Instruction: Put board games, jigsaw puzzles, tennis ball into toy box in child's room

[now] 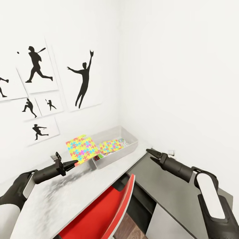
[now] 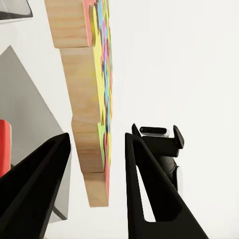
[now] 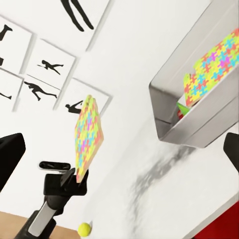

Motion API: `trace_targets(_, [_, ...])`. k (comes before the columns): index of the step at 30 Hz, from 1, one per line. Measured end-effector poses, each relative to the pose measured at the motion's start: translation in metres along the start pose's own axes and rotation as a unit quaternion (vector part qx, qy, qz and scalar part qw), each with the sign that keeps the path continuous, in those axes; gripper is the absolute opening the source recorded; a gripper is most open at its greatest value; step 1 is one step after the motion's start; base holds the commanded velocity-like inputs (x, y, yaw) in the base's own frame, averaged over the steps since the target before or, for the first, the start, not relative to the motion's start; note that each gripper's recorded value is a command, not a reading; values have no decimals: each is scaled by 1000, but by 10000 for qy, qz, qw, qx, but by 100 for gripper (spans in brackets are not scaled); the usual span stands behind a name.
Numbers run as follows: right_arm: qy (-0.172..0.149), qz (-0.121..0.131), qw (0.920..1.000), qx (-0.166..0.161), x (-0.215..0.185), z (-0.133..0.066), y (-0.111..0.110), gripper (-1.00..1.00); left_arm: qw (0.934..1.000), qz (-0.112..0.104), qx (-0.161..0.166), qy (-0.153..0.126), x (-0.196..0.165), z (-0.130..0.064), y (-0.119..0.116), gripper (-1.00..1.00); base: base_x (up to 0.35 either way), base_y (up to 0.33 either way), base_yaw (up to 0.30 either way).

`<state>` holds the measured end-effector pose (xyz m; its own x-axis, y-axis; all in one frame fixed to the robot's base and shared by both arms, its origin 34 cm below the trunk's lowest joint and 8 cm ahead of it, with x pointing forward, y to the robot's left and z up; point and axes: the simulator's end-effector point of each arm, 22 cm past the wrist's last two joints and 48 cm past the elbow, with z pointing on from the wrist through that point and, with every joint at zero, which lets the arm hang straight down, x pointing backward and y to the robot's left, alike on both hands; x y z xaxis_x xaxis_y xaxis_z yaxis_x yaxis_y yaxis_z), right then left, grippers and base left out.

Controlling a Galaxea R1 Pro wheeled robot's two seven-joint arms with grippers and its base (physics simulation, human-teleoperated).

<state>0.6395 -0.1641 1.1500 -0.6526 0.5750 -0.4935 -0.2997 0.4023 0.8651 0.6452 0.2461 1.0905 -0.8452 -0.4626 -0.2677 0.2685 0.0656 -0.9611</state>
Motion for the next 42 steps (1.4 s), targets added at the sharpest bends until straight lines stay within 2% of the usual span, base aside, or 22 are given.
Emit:
trace_targets(7, [29,15,10000,50,4,0,-3,100,10000,-2,4,1,0,0,0,-100,29,-25,0])
trace_targets(14, [59,5,9992,393,6,2,-16,100,10000,1,-1,3,1,0,0,-100,229,-84,0])
trace_targets(17, [65,5,9990,445,6,2,-19,100,10000,18,-1,2,0,1,0,-100,183,-51,51])
trace_targets(26, [89,26,9988,487,7,0,-22,100,10000,69,7,-5,0,1,-1,-100,47,-57,192])
trace_targets(42, [81,39,9988,481,7,-1,-22,100,10000,75,2,-5,0,1,-1,-100,100,-65,12])
